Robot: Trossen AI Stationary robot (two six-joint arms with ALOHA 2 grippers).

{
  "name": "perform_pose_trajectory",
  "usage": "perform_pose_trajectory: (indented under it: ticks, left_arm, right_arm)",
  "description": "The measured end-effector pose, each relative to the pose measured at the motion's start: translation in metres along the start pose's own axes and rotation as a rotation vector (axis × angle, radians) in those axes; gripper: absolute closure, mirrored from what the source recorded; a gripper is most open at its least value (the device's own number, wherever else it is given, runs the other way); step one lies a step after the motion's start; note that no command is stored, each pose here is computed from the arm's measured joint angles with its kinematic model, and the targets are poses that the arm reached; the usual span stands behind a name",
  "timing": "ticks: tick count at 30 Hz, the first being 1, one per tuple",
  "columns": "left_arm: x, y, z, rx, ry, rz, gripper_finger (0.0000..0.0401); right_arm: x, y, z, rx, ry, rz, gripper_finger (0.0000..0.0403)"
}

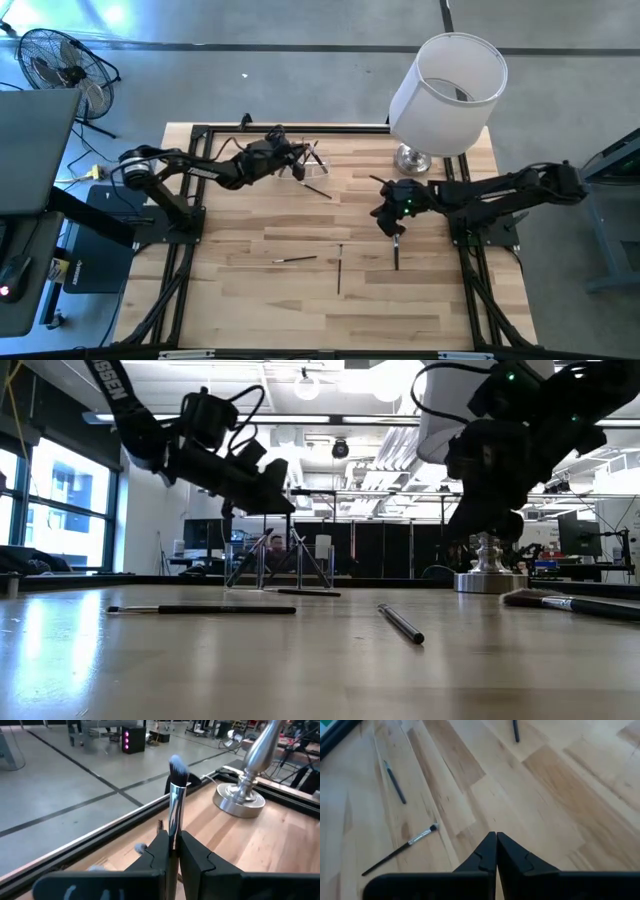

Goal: Put items in baskets/containers
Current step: Put the foundation brush into the transparent organizer, then put the highlighter brush into the transparent organizer

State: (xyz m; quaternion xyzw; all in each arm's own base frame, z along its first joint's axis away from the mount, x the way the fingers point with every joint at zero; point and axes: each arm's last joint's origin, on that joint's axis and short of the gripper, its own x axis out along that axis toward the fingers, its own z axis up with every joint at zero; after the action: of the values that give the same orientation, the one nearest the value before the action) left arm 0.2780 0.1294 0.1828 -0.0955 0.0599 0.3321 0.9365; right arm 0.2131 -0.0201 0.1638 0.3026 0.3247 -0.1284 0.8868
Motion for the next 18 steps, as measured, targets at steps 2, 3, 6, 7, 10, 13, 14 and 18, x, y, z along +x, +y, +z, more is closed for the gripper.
perform_pose_trajectory:
  ticks: [2,3,6,7,10,13,14,18]
  left_arm:
    - [0.0024,-0.0003,-0.0007,0.002,0.005,0.006,0.0384]
    - [0.0025,-0.0001,-0.0011,0.003,0.009,0.013,0.0384]
    - [0.0027,0.0003,-0.0035,0.009,0.036,0.020,0.0381]
    - [0.0026,0.0005,-0.0052,0.010,0.055,0.016,0.0378]
    - [0.0025,0.0004,-0.0073,-0.015,0.079,0.003,0.0358]
    - [0.0024,0.0003,-0.0078,-0.047,0.084,0.001,0.0337]
    - [0.0024,0.0001,-0.0078,-0.057,0.085,-0.005,0.0332]
    - [0.0024,0.0000,-0.0078,-0.070,0.086,-0.010,0.0323]
  right_arm:
    - [-0.0026,0.0007,0.0012,-0.008,-0.013,0.001,0.0400]
    - [-0.0039,0.0011,0.0017,-0.016,-0.019,0.003,0.0401]
    - [-0.0056,0.0015,0.0024,-0.036,-0.029,0.004,0.0401]
    - [-0.0056,0.0015,0.0023,-0.040,-0.028,0.003,0.0400]
    - [-0.0056,0.0014,0.0022,-0.055,-0.027,0.002,0.0401]
    - [-0.0056,0.0010,0.0025,-0.069,-0.028,0.000,0.0401]
    - [-0.0056,0.0005,0.0028,-0.068,-0.029,-0.002,0.0401]
    - [-0.0057,-0.0009,0.0038,-0.074,-0.032,-0.006,0.0402]
